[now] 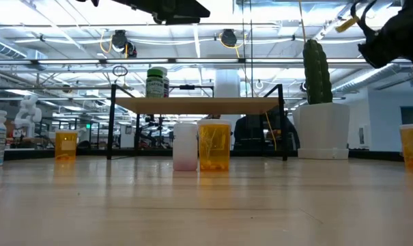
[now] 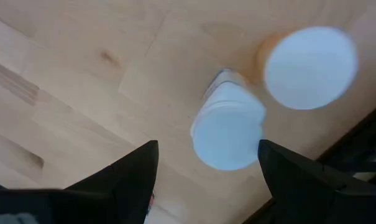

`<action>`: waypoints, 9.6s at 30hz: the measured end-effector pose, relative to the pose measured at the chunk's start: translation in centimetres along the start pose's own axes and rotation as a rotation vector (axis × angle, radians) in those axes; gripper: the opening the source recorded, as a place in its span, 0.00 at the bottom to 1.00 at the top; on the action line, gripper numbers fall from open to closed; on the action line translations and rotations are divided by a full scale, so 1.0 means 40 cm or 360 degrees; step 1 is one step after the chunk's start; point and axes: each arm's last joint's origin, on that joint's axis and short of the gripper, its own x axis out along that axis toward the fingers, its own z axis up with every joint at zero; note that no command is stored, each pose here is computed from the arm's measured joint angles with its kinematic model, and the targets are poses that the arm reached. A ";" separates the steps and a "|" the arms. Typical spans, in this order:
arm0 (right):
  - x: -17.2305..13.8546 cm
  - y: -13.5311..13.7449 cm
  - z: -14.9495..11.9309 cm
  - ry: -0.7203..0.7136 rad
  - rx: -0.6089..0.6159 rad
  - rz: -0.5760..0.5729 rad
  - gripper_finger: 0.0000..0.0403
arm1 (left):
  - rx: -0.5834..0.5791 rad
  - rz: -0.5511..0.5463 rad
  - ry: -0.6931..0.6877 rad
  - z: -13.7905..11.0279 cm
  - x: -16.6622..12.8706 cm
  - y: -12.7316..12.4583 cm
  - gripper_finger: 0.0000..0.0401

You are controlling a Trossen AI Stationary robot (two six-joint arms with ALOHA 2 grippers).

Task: Pick and place medicine bottles onto shelf by color
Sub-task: Put the white blue pill bottle on the shelf

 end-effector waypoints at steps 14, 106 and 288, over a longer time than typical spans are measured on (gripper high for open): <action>0.021 -0.011 -0.003 -0.0021 -0.0005 -0.0078 0.60 | -0.0006 0.0010 -0.0028 0.004 0.000 0.002 0.88; -0.048 0.242 0.377 -0.1339 -0.0131 0.1738 0.42 | 0.0914 -0.0677 -0.0053 0.001 -0.068 -0.243 0.87; 0.069 0.114 0.159 -0.2503 -0.1491 0.0465 0.65 | -0.0181 0.0076 0.0687 -0.124 -0.064 0.187 0.48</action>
